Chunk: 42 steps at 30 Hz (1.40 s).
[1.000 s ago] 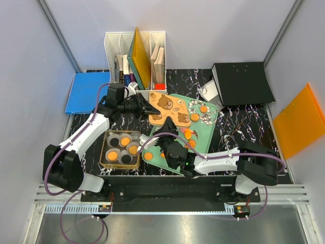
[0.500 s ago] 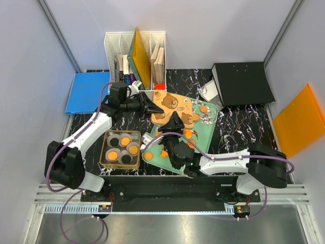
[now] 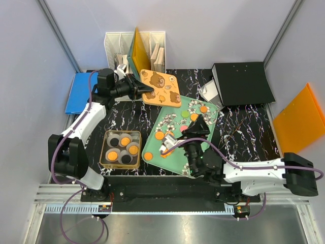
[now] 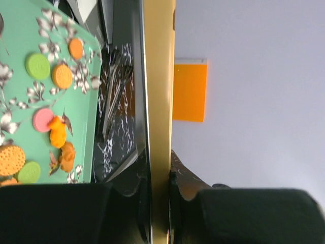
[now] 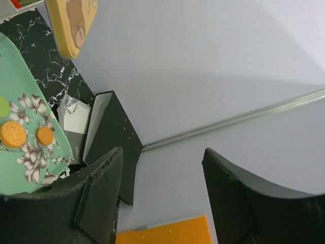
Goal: Pack the cookies
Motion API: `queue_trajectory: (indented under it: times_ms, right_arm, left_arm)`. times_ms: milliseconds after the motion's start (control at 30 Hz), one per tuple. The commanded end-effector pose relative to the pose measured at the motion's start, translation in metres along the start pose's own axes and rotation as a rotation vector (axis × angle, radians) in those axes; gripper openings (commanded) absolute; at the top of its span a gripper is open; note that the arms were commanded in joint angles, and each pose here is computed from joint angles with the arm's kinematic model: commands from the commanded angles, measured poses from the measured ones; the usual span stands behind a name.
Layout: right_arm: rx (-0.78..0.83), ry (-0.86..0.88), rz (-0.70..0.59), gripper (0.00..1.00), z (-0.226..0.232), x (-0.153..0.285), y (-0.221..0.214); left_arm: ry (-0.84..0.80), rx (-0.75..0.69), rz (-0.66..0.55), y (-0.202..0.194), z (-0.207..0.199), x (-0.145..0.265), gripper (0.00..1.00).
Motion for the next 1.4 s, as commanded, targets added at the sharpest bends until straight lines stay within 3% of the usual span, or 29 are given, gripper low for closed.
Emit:
queue_trajectory:
  times_ms: [0, 33, 67, 100, 133, 167, 200, 233, 267, 300, 333, 367, 400, 433, 600, 633, 700, 733, 800, 833, 900, 933, 1067, 1367]
  right_arm:
    - [-0.177, -0.054, 0.116, 0.69, -0.023, 0.013, -0.022]
    - [-0.169, -0.037, 0.133, 0.7, -0.022, 0.013, -0.024]
    - [-0.261, -0.047, 0.135, 0.71, -0.034, 0.015, -0.026]
    - [-0.462, -0.062, 0.133, 0.72, -0.042, 0.013, -0.019]
    - [-0.444, -0.031, 0.146, 0.73, -0.043, 0.013, -0.02]
    - [-0.556, -0.039, 0.14, 0.73, -0.054, 0.011, -0.018]
    - [-0.879, -0.068, 0.123, 0.72, -0.074, 0.004, -0.002]
    - [-0.773, -0.022, 0.237, 0.71, -0.07, -0.003, -0.026]
    - [-0.917, 0.128, 0.226, 0.72, -0.067, -0.013, -0.017]
    - [-1.227, 0.117, 0.26, 0.72, -0.095, -0.026, -0.011]
    - [-1.284, 0.052, 0.384, 0.71, -0.104, -0.045, -0.047]
    - [-1.415, 0.248, 0.348, 0.72, -0.103, -0.051, -0.036]
    - [-1.543, 0.301, 0.364, 0.72, -0.105, -0.056, -0.036]
    - [-1.617, 0.314, 0.398, 0.72, -0.106, -0.068, -0.048]
    - [-1.881, 0.709, 0.441, 0.75, -0.072, -0.086, -0.012]
    - [-1.933, 0.755, 0.374, 0.75, -0.072, -0.097, -0.007]
    - [-2.094, 0.856, 0.405, 0.75, -0.061, -0.099, -0.012]
    - [-2.131, 0.88, 0.31, 0.76, -0.068, -0.107, -0.009]
    - [-2.258, 1.002, 0.318, 0.79, -0.06, -0.106, -0.013]
    - [-2.276, 1.039, 0.25, 0.79, -0.059, -0.115, -0.013]
    - [-2.368, 1.118, 0.287, 0.78, -0.047, -0.116, -0.018]
    - [-2.372, 1.144, 0.218, 0.78, -0.046, -0.122, -0.019]
    - [-2.424, 1.223, 0.16, 0.78, -0.038, -0.127, -0.021]
    - [-2.361, 1.273, 0.222, 0.8, -0.007, -0.144, -0.031]
  left_arm:
    - [-0.097, -0.095, -0.078, 0.023, -0.035, 0.008, 0.01]
    - [-0.1, -0.101, -0.084, 0.024, -0.037, 0.009, 0.01]
    - [-0.1, -0.105, -0.082, 0.023, -0.038, 0.01, 0.01]
    - [-0.102, -0.115, -0.084, 0.021, -0.039, 0.012, 0.01]
    - [-0.1, -0.119, -0.087, 0.02, -0.039, 0.012, 0.01]
    - [-0.094, -0.116, -0.082, 0.016, -0.035, 0.012, 0.01]
    - [-0.099, -0.133, -0.082, 0.012, -0.038, 0.015, 0.01]
    - [-0.092, -0.128, -0.075, 0.008, -0.033, 0.015, 0.01]
    - [-0.094, -0.135, -0.073, 0.005, -0.033, 0.016, 0.01]
    - [-0.1, -0.151, -0.073, 0.001, -0.036, 0.02, 0.01]
    - [-0.096, -0.149, -0.066, -0.003, -0.033, 0.021, 0.01]
    - [-0.099, -0.155, -0.067, -0.006, -0.033, 0.023, 0.01]
    - [-0.11, -0.181, -0.073, -0.009, -0.038, 0.028, 0.01]
    - [-0.106, -0.181, -0.069, -0.014, -0.037, 0.03, 0.01]
    - [-0.116, -0.257, -0.073, -0.027, -0.048, 0.046, 0.01]
    - [-0.105, -0.252, -0.069, -0.03, -0.045, 0.047, 0.01]
    - [-0.107, -0.265, -0.07, -0.035, -0.046, 0.052, 0.01]
    - [-0.1, -0.259, -0.065, -0.039, -0.041, 0.053, 0.01]
    - [-0.106, -0.276, -0.07, -0.044, -0.042, 0.058, 0.01]
    - [-0.098, -0.266, -0.061, -0.048, -0.036, 0.057, 0.01]
    - [-0.1, -0.263, -0.06, -0.051, -0.035, 0.059, 0.01]
    - [-0.102, -0.258, -0.054, -0.054, -0.032, 0.058, 0.01]
    - [-0.111, -0.26, -0.043, -0.059, -0.033, 0.06, 0.01]
    - [-0.129, -0.249, -0.012, -0.066, -0.039, 0.052, 0.01]
Point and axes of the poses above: each gripper's point midway between its finger pads, its own x axis back along the fingers, its own z axis along the line the jaws close on, y = z × x, the point moved 6 cm from there along x, back along the fingers, and after that the axes turned 10 degrees about -x, right-handed, at the moved point
